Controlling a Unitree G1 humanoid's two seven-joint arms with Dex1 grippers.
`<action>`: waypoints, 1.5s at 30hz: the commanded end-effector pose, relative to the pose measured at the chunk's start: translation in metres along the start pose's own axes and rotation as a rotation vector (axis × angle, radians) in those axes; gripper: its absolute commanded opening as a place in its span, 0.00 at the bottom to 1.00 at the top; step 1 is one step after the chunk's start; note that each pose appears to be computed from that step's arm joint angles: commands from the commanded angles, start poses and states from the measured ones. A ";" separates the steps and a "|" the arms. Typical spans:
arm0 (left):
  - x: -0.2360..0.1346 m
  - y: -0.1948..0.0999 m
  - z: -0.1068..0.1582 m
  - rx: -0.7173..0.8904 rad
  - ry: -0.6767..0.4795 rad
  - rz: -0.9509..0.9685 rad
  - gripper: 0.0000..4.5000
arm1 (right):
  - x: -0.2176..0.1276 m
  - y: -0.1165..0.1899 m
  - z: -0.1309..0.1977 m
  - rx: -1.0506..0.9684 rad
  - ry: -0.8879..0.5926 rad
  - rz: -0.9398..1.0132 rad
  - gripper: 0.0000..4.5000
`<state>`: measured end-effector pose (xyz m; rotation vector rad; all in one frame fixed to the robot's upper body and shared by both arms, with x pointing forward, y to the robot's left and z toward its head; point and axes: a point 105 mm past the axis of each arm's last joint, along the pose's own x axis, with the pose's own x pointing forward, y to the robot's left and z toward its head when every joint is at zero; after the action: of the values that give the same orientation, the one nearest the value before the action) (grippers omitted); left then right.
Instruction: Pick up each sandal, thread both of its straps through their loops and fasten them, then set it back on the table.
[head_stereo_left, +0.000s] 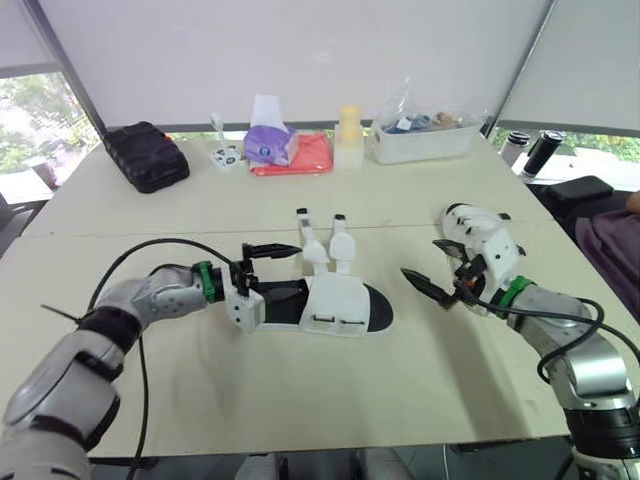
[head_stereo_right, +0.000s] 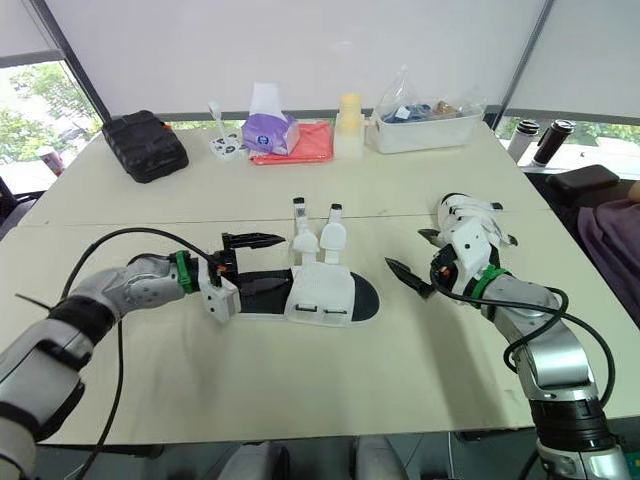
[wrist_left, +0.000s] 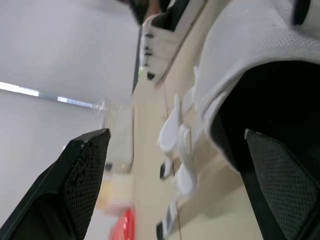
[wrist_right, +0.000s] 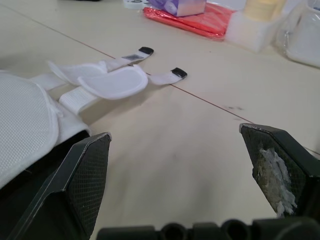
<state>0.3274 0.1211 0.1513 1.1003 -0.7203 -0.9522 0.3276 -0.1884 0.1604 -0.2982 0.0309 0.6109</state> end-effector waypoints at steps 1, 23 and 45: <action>-0.005 0.038 -0.008 -0.185 0.104 0.230 0.99 | 0.002 -0.004 0.012 -0.021 -0.051 -0.009 1.00; 0.006 0.052 -0.077 -1.351 0.337 0.763 0.99 | 0.012 -0.009 0.018 0.088 -0.118 -0.032 1.00; -0.038 0.013 -0.026 -1.341 0.315 0.260 0.01 | 0.006 -0.009 0.021 0.104 -0.060 0.083 1.00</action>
<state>0.3357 0.1668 0.1430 -0.0851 0.1651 -0.7491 0.3418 -0.1897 0.1712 -0.1650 0.0462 0.6595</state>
